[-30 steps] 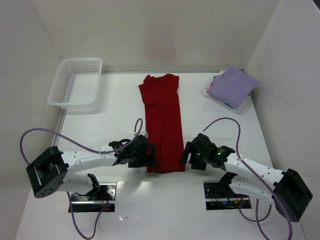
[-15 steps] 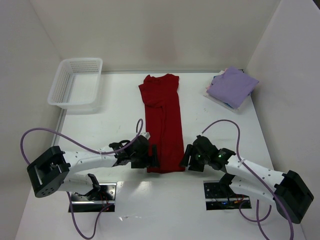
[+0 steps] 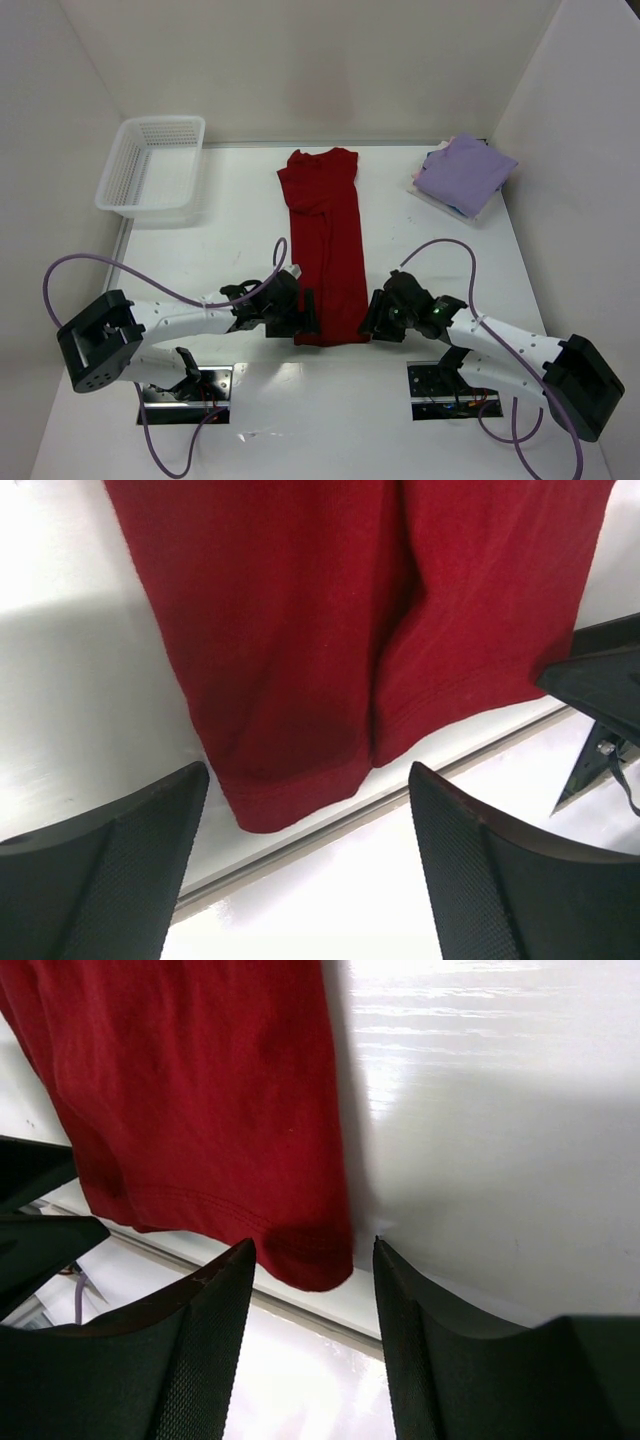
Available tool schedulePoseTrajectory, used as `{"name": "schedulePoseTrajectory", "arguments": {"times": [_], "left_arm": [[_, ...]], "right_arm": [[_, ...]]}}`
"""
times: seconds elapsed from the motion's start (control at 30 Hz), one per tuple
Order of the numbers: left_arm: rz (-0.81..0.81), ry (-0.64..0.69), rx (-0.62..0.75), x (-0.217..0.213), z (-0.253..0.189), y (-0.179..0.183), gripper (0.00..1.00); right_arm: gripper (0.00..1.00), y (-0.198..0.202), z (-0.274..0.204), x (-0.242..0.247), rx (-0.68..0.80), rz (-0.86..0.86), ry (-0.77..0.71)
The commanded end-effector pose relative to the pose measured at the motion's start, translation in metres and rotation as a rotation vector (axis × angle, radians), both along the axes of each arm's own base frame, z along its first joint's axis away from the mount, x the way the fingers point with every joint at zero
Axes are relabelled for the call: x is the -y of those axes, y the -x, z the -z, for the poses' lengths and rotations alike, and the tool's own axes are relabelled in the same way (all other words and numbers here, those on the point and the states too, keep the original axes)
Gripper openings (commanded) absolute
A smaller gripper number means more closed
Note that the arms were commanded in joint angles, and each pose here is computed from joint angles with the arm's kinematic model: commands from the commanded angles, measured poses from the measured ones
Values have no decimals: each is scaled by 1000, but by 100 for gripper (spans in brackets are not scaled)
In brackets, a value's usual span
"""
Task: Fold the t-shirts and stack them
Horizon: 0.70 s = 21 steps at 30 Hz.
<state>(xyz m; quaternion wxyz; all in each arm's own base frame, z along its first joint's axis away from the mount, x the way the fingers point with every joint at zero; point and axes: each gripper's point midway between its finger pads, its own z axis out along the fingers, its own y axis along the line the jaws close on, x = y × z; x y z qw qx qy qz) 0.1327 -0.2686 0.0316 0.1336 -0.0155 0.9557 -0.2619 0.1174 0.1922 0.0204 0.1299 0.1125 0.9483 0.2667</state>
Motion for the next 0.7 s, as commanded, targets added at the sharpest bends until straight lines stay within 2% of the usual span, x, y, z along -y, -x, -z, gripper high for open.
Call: {"name": "schedulePoseTrajectory", "arguments": {"times": [0.0,0.2,0.5,0.63,0.67], "left_arm": [[-8,-105,-89,-23,29,19,88],[-4,-111,-103,-23,33,21,78],[-7,-135,-137,-26,46,25,53],[-8,-155,-151,-32,48,30,50],[-8,-157,-152,-33,47,31,53]], "right_arm": [[55,-2,6,1,14,-21,33],[45,-3,9,0,2,-22,44],[19,-4,7,-1,4,-14,35],[14,-6,7,-3,3,-14,36],[14,-6,7,-3,3,-14,36]]}}
